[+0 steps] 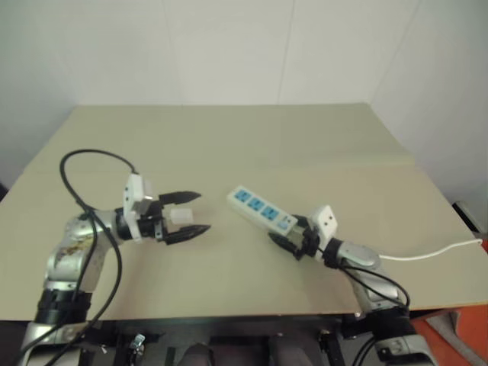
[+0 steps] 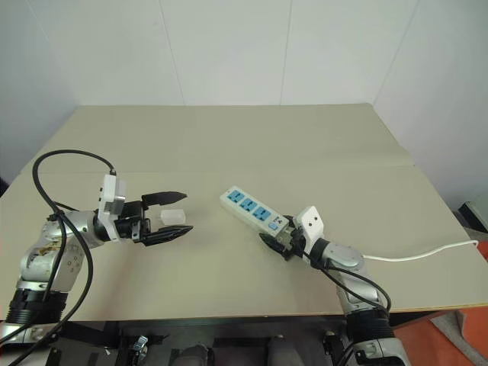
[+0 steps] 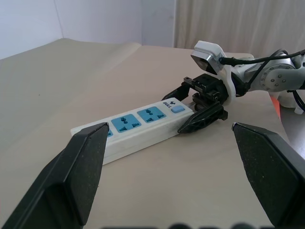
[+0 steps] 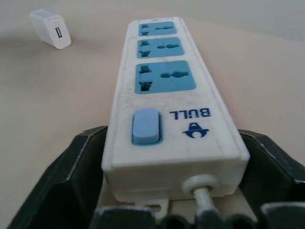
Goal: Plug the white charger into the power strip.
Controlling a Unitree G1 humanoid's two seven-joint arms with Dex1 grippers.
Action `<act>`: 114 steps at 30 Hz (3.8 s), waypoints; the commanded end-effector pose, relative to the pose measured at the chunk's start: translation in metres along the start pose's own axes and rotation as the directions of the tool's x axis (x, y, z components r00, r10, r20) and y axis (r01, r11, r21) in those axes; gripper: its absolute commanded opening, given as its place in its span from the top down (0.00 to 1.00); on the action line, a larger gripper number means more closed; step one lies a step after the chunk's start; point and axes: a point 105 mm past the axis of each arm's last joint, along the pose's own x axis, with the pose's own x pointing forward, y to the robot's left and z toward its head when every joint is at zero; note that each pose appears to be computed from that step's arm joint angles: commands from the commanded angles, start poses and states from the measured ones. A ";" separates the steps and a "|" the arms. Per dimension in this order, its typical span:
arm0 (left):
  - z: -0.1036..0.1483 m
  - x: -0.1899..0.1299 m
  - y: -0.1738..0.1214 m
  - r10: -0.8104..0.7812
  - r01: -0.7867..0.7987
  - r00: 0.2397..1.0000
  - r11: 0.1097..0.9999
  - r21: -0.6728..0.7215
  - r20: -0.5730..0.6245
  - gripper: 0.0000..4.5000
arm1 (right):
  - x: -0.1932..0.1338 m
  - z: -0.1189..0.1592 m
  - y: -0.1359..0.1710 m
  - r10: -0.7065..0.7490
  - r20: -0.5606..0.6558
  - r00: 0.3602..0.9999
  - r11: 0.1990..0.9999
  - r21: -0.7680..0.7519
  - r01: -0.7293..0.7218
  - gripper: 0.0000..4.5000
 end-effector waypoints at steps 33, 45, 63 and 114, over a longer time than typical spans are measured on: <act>0.003 0.024 0.090 0.096 0.104 0.463 0.981 0.162 -0.881 0.00 | 0.016 0.004 0.051 0.458 -0.144 0.877 0.869 -0.139 -0.476 0.24; -0.006 0.038 0.086 -0.001 0.344 0.333 0.931 0.121 -0.943 0.00 | 0.011 -0.005 0.051 0.410 -0.164 0.897 0.895 -0.115 -0.430 0.24; -0.039 0.036 0.082 0.020 0.333 0.237 0.938 0.101 -0.971 0.00 | 0.016 -0.009 0.046 0.362 -0.176 0.915 0.917 -0.111 -0.384 0.24; 0.048 0.069 0.007 -0.232 0.262 0.916 0.964 -0.051 0.327 0.78 | 0.013 -0.008 0.045 0.494 -0.221 0.841 0.838 -0.136 -0.528 0.24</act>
